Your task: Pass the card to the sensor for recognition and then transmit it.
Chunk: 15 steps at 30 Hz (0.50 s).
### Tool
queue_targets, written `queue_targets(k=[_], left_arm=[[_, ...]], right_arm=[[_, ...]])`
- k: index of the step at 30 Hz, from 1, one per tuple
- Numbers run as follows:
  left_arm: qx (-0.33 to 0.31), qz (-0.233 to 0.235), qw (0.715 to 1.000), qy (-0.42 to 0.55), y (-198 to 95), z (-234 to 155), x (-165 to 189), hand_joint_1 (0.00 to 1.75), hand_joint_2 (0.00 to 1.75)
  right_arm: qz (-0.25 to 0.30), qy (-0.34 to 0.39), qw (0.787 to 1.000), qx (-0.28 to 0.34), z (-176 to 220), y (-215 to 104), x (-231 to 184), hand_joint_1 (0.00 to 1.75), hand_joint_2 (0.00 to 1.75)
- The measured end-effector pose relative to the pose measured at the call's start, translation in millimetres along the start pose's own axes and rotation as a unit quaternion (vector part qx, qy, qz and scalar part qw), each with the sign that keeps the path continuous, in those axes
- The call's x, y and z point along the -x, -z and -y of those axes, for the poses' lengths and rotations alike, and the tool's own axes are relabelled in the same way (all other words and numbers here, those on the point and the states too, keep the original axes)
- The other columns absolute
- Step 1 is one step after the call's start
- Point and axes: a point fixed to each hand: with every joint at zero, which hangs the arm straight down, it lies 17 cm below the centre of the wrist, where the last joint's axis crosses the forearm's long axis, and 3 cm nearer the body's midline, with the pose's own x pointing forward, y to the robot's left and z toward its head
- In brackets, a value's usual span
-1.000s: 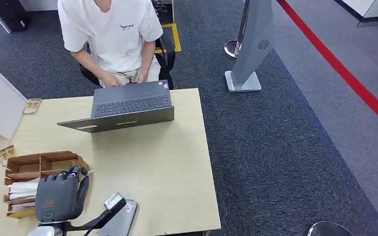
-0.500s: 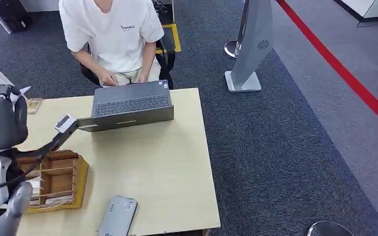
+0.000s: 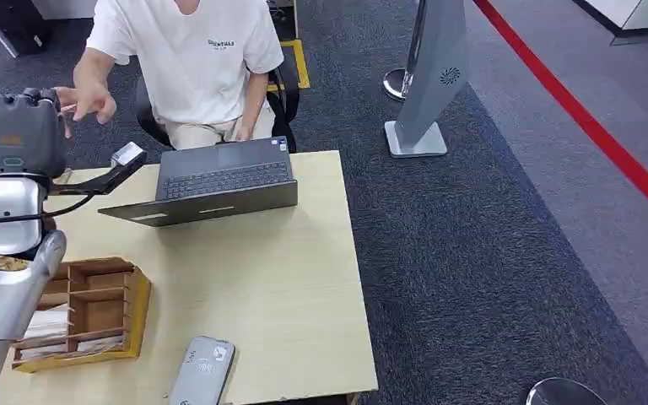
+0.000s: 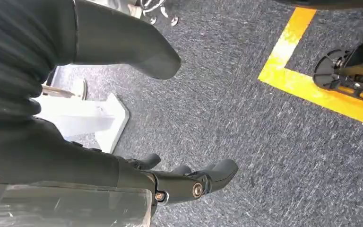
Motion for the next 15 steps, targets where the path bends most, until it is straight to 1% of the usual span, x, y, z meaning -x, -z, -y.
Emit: queue_targets(k=[3,7,8,15], left_arm=[[0.004,0.001,1.000,0.003,7,1,-2,1.75,1.75],[0.009,0.004,1.000,0.002,9,2,-8,1.75,1.75],[0.010,0.003,1.000,0.002,9,2,-9,0.00,1.75],[0.013,0.005,1.000,0.000,9,2,-13,0.00,1.75]], right_arm=[[0.000,0.000,1.000,0.000,1,0,0,0.00,1.75],[-0.005,0.000,1.000,-0.001,2,0,2,0.00,1.75],[-0.005,0.000,1.000,-0.001,2,0,3,0.00,1.75],[-0.008,0.000,1.000,-0.003,2,0,4,0.00,1.75]])
